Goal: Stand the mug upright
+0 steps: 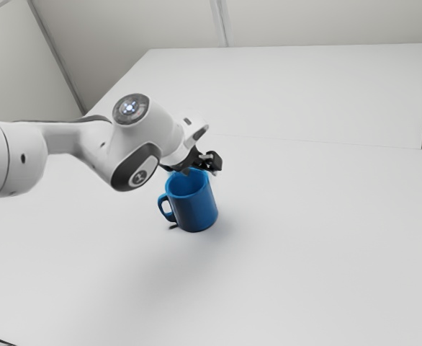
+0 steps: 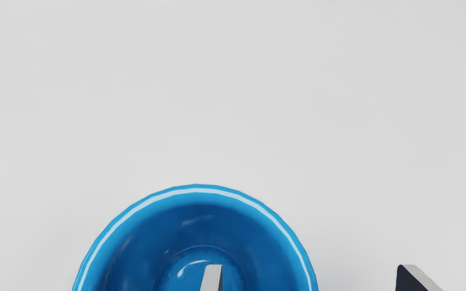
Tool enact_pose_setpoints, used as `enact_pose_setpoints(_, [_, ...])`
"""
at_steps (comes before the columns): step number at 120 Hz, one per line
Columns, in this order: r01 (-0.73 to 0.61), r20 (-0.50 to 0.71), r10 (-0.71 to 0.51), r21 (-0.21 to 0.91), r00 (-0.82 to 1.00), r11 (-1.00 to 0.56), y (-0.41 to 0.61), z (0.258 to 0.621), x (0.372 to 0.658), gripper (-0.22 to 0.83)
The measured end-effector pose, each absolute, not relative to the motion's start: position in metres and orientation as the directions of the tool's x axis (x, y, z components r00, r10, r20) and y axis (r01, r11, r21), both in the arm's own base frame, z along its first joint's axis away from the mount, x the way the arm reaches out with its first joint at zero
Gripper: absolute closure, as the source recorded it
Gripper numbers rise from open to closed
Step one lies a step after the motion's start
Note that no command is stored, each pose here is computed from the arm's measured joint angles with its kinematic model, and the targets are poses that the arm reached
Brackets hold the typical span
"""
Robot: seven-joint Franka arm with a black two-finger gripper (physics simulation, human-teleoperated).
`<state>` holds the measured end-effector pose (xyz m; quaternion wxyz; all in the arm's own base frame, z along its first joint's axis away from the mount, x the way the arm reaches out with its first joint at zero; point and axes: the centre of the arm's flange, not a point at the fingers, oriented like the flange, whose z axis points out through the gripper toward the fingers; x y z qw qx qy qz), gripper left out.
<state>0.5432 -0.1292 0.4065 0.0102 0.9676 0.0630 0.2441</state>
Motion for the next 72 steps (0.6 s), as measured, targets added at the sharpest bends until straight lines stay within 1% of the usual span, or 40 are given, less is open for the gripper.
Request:
enact_pose_setpoints(16, [0.135,0.483,0.144,0.054,0.864,-0.989,-0.131,0.431,0.543,0.08])
enact_pose_setpoints(30, [0.160,0.482,0.153,0.027,0.863,-0.987,-0.133,0.489,0.564,0.05])
enact_pose_setpoints(35, [0.164,0.464,0.148,0.007,0.874,-0.987,-0.132,0.503,0.568,0.04])
enact_pose_setpoints(60, [0.144,0.357,0.102,-0.092,0.928,-0.985,-0.125,0.550,0.577,0.02])
enact_pose_setpoints(72, [0.140,0.312,0.101,-0.104,0.945,-0.985,-0.122,0.579,0.578,0.01])
